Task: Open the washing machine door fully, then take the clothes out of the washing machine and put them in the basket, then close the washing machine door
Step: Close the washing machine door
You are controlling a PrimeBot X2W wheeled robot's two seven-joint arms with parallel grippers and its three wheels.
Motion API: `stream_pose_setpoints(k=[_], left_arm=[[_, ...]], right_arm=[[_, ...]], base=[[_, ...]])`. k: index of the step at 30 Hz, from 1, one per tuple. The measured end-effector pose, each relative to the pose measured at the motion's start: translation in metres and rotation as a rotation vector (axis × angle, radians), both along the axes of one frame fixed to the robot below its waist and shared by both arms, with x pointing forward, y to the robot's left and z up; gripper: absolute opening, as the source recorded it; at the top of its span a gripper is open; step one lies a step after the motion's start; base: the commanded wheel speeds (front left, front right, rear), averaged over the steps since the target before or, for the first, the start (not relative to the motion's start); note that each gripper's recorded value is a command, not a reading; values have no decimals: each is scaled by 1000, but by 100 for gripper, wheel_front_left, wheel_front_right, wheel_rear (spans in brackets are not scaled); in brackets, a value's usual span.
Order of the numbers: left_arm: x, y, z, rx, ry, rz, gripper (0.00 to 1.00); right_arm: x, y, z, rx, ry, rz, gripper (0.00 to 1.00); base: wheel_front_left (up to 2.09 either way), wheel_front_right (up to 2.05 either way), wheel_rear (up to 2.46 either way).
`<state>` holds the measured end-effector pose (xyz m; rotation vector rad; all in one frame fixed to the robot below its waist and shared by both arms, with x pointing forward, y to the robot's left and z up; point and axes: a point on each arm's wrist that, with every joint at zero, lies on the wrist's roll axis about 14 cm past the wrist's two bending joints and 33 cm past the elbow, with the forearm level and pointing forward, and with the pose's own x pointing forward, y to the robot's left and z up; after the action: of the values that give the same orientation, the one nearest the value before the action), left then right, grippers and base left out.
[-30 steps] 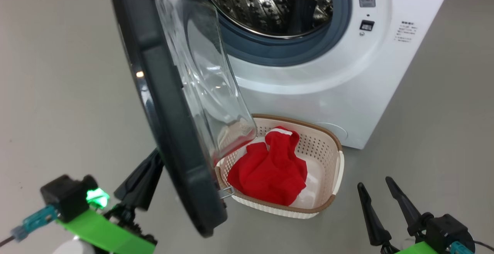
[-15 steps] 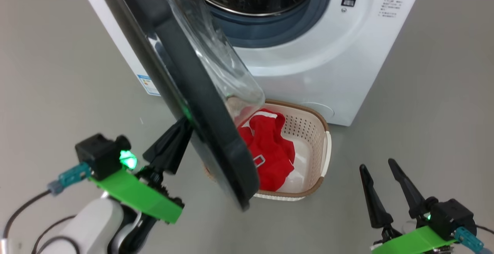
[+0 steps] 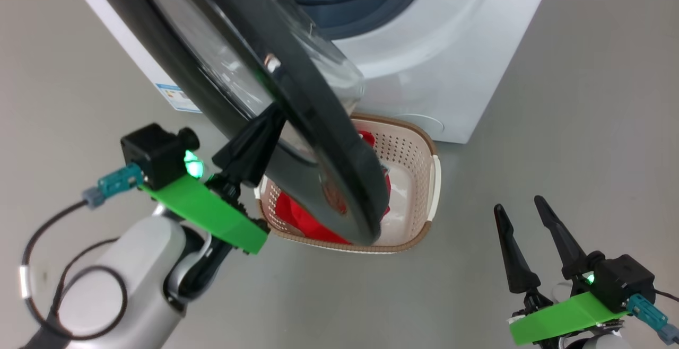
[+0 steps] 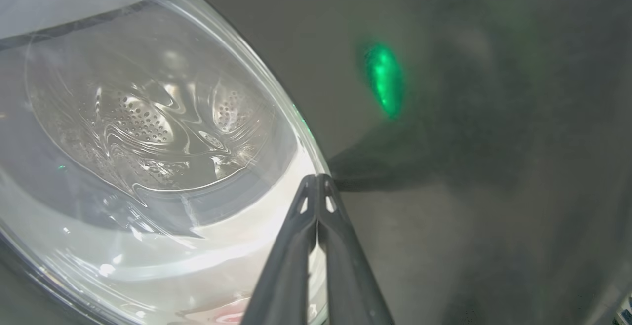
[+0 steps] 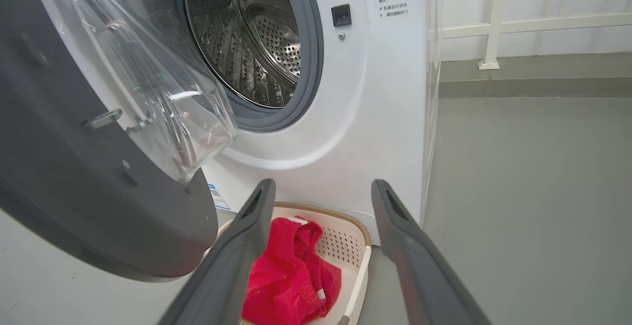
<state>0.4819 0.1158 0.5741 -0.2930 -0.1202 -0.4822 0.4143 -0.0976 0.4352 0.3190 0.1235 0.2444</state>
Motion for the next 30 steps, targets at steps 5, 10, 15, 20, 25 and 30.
stream_pose_setpoints(k=[5, 10, 15, 20, 25, 30], left_arm=[[17, -15, 2, -1, -3, -32, 0], [35, -26, 5, -12, -7, -52, 0], [52, -38, 5, -20, -6, -71, 0], [70, -49, 6, -19, -8, -86, 0], [89, -58, 7, -16, -14, -94, 0], [105, -63, 0, -20, -4, -93, 0]], right_arm=[[6, -5, -2, 5, 1, -17, 100], [8, -12, -4, 3, 5, -40, 100], [10, -19, -6, 4, 10, -61, 100], [8, -27, -11, 5, 25, -84, 100], [14, -35, -10, 5, 17, -107, 100], [13, -46, -15, 3, 33, -138, 100]], base=[[0, 0, 0], [0, 0, 0], [0, 0, 0], [0, 0, 0], [0, 0, 0], [0, 0, 0]])
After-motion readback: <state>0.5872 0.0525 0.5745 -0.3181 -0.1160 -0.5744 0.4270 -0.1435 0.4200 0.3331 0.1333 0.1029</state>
